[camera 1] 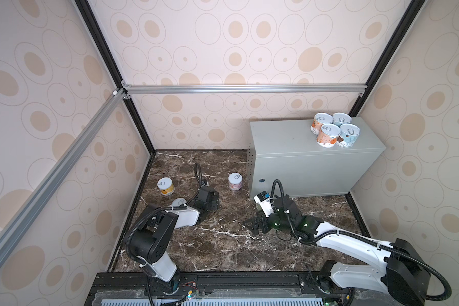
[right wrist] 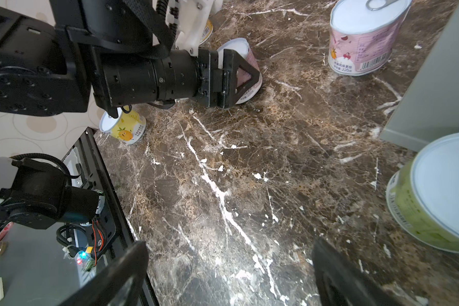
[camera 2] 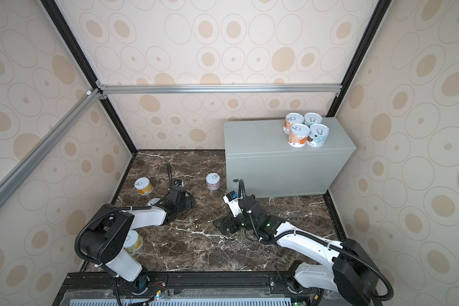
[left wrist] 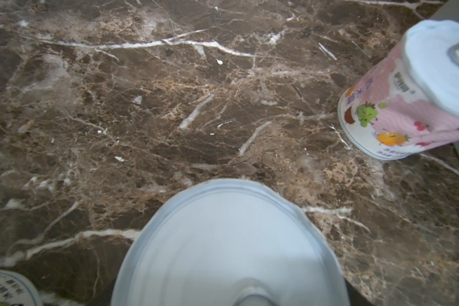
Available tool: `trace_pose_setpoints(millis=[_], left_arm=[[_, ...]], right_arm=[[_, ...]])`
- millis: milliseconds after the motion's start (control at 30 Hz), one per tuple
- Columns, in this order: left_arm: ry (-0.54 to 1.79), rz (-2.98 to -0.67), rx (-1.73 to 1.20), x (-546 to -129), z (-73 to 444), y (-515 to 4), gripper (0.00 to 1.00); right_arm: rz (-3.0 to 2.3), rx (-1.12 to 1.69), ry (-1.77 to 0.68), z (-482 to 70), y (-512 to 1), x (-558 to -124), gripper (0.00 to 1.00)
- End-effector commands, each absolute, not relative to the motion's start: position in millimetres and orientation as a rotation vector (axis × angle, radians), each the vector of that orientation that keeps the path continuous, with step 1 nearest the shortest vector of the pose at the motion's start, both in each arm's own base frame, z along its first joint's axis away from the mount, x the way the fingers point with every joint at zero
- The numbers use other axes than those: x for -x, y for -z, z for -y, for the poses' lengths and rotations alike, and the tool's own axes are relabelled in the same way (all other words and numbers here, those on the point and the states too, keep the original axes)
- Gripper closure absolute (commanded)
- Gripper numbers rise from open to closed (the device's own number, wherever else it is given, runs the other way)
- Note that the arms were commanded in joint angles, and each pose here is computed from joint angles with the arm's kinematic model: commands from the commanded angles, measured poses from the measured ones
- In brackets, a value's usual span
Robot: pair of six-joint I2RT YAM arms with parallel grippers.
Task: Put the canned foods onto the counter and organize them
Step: 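Lift the pink white-lidded can with the left gripper toward the cabinet top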
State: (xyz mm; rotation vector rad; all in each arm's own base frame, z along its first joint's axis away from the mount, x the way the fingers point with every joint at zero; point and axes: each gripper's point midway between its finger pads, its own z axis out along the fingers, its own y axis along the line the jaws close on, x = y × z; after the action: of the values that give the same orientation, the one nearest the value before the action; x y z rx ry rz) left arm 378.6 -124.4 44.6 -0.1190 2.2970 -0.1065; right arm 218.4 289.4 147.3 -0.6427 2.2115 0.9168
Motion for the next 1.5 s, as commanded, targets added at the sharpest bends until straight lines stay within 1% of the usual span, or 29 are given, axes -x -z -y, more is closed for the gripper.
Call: trace_pose_setpoints(millis=[0,367,800,1000,1133,1467], left_arm=[[0.157,-2.203,0.148,-385,128,-81,0.33],[0.183,-2.14,0.15,-369,121,-125,0.35],[0.231,-2.051,0.122,-343,111,-195,0.34],[0.262,-2.052,0.067,-336,116,-219,0.34],[0.283,-2.042,0.018,-333,121,-236,0.36],[0.287,-2.017,-0.135,-342,138,-289,0.36]], right_arm=[[-2.214,0.641,-0.901,-285,-146,-214,0.01],[-2.209,0.624,-0.884,-278,-154,-212,0.01],[-2.196,0.626,-0.871,-278,-164,-214,0.01],[-2.185,0.635,-0.855,-279,-170,-215,0.01],[-2.179,0.631,-0.848,-278,-172,-216,0.01],[-2.177,0.638,-0.827,-276,-175,-217,0.01]])
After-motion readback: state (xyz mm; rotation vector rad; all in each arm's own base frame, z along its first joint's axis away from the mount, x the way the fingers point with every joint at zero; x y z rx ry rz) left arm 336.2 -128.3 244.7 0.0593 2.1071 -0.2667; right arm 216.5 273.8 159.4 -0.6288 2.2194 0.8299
